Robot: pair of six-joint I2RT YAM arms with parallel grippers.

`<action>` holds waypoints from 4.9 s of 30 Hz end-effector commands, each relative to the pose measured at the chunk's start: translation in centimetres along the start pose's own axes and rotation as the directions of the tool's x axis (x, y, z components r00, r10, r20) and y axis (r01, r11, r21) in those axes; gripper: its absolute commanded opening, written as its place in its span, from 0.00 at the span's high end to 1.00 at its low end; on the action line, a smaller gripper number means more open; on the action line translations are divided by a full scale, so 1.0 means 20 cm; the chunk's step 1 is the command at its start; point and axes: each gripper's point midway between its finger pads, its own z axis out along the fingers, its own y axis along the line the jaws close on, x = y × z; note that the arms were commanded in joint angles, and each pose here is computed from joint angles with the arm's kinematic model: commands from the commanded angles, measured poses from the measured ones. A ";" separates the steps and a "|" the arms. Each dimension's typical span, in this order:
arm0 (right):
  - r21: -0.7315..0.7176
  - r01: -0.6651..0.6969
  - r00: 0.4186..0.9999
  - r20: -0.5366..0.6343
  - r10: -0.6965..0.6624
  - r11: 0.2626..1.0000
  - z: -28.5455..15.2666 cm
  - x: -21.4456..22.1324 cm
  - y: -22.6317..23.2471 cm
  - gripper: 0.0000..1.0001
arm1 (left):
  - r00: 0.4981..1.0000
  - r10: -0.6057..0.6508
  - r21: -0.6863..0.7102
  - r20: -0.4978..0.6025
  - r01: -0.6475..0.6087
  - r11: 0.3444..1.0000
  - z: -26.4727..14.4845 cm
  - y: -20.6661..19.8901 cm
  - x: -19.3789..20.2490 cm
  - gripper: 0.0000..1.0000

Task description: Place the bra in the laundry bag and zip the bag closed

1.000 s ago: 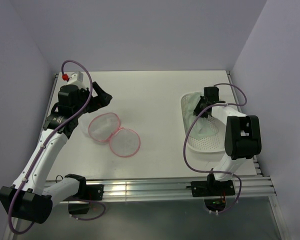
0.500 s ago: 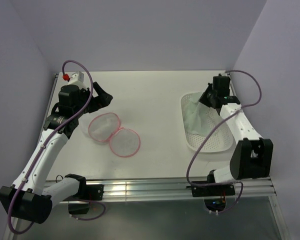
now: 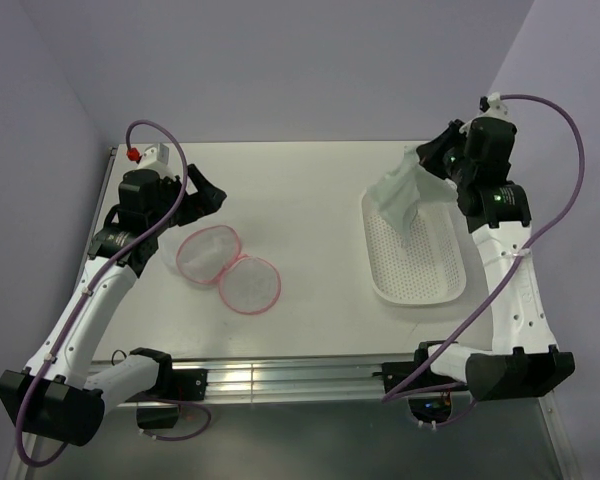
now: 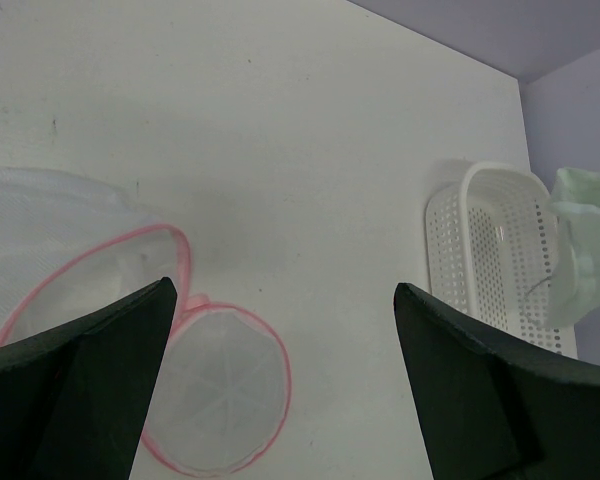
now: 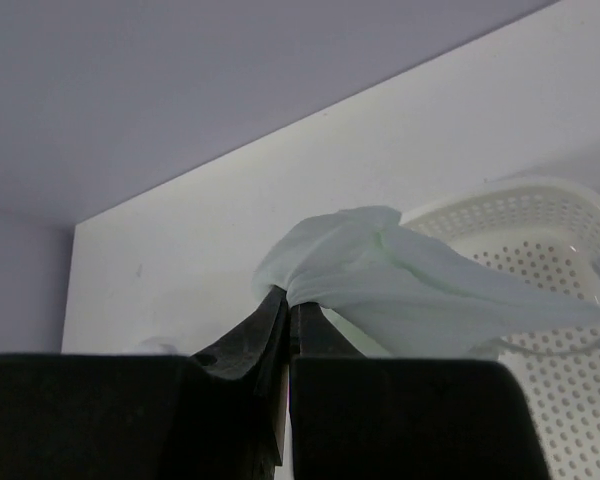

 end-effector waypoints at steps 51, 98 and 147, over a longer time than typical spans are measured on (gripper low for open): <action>0.075 -0.068 0.893 -0.440 0.094 0.995 1.24 1.17 0.14 0.15 | 0.982 -0.177 -0.051 -0.071 0.174 0.983 0.60 -0.17 0.17 0.19; -0.037 -0.113 0.839 -0.539 0.076 0.993 1.47 1.31 0.11 0.27 | 0.882 -0.029 -0.179 -0.471 -0.064 0.982 1.34 -0.02 1.01 1.00; -0.166 0.035 0.934 -0.344 -0.091 0.986 0.89 0.97 0.27 1.00 | 0.868 0.035 0.078 -0.495 0.004 0.997 1.31 -0.33 0.98 1.00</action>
